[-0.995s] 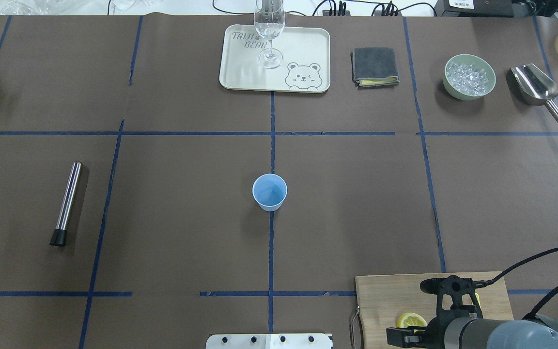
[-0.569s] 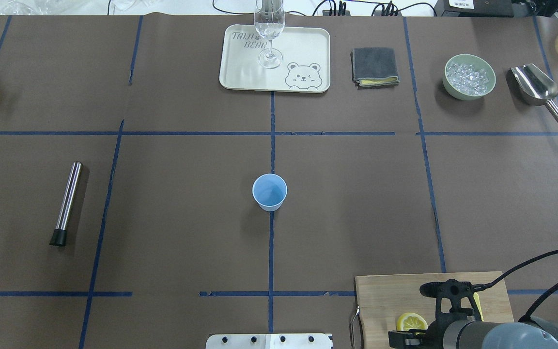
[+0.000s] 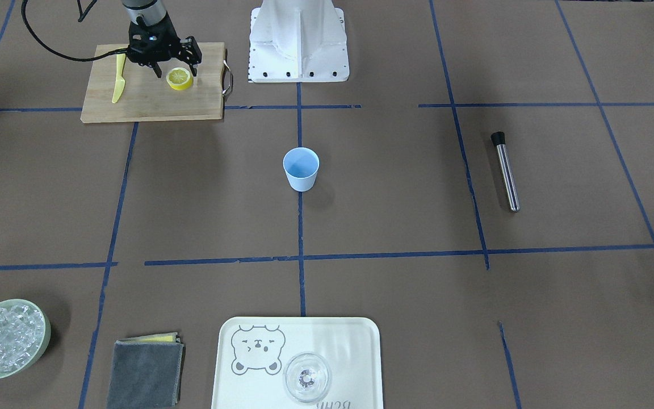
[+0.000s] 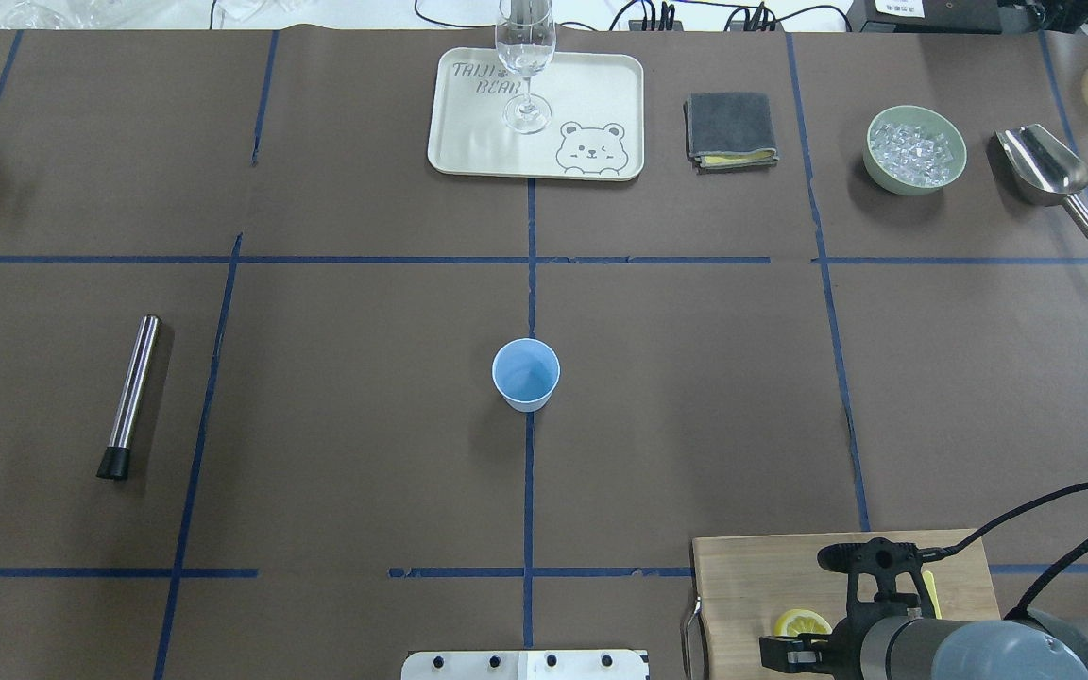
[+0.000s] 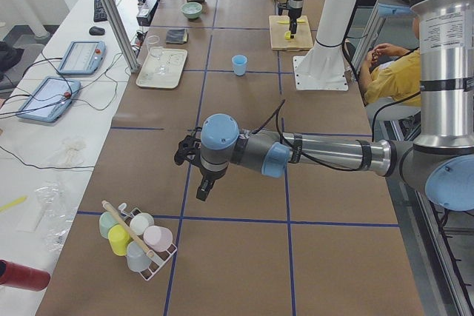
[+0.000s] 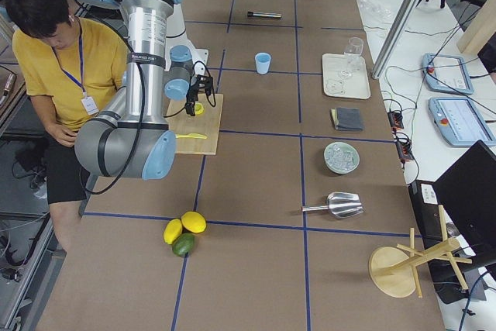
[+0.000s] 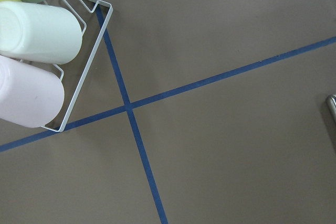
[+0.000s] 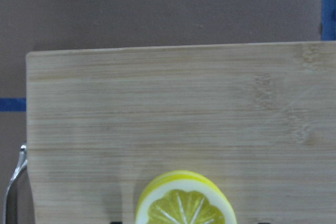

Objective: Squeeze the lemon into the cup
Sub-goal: 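Move the right gripper down over the lemon slice on the cutting board, then close the right gripper on the edge of the lemon slice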

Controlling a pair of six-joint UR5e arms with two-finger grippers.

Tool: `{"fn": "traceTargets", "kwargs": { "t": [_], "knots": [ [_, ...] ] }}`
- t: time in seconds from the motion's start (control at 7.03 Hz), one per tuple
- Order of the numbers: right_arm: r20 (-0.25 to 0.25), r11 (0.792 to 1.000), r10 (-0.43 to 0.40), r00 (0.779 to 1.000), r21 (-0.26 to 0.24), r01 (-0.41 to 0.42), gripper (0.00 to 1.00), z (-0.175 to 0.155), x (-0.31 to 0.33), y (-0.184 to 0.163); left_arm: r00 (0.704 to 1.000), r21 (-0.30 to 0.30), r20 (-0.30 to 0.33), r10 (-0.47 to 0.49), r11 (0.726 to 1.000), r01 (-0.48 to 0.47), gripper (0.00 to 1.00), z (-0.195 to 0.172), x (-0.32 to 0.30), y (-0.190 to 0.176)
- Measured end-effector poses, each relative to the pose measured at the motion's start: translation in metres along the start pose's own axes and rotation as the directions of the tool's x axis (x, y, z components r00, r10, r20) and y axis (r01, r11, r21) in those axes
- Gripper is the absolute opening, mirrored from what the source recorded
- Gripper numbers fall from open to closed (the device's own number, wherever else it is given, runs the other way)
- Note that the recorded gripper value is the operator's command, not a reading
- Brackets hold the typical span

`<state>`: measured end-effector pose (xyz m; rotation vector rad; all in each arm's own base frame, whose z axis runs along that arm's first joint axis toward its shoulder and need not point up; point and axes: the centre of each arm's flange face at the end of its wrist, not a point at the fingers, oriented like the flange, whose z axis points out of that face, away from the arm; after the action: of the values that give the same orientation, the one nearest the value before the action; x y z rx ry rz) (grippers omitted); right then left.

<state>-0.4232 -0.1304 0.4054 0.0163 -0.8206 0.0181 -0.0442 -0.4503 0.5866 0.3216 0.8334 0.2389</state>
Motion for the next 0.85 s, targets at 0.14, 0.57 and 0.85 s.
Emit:
{"fn": "traceTargets", "kwargs": {
  "t": [0.14,0.57,0.85],
  "knots": [
    [-0.001,1.0,0.002,1.0,0.003,-0.002,0.79,0.0,0.0003,-0.0016,1.0,0.001,0.0,0.0,1.0,0.0,1.0,0.0,-0.0001,0.0006],
    [0.0,1.0,0.009,1.0,0.01,-0.009,0.65,-0.0011,0.0007,-0.0055,1.0,0.0,0.001,0.001,1.0,-0.001,1.0,-0.0002,-0.0014,0.0035],
    [0.001,1.0,0.011,1.0,0.011,-0.011,0.54,-0.002,0.0007,-0.0064,1.0,0.001,0.001,0.0,1.0,0.0,1.0,-0.0005,-0.0015,0.0042]
  ]
}}
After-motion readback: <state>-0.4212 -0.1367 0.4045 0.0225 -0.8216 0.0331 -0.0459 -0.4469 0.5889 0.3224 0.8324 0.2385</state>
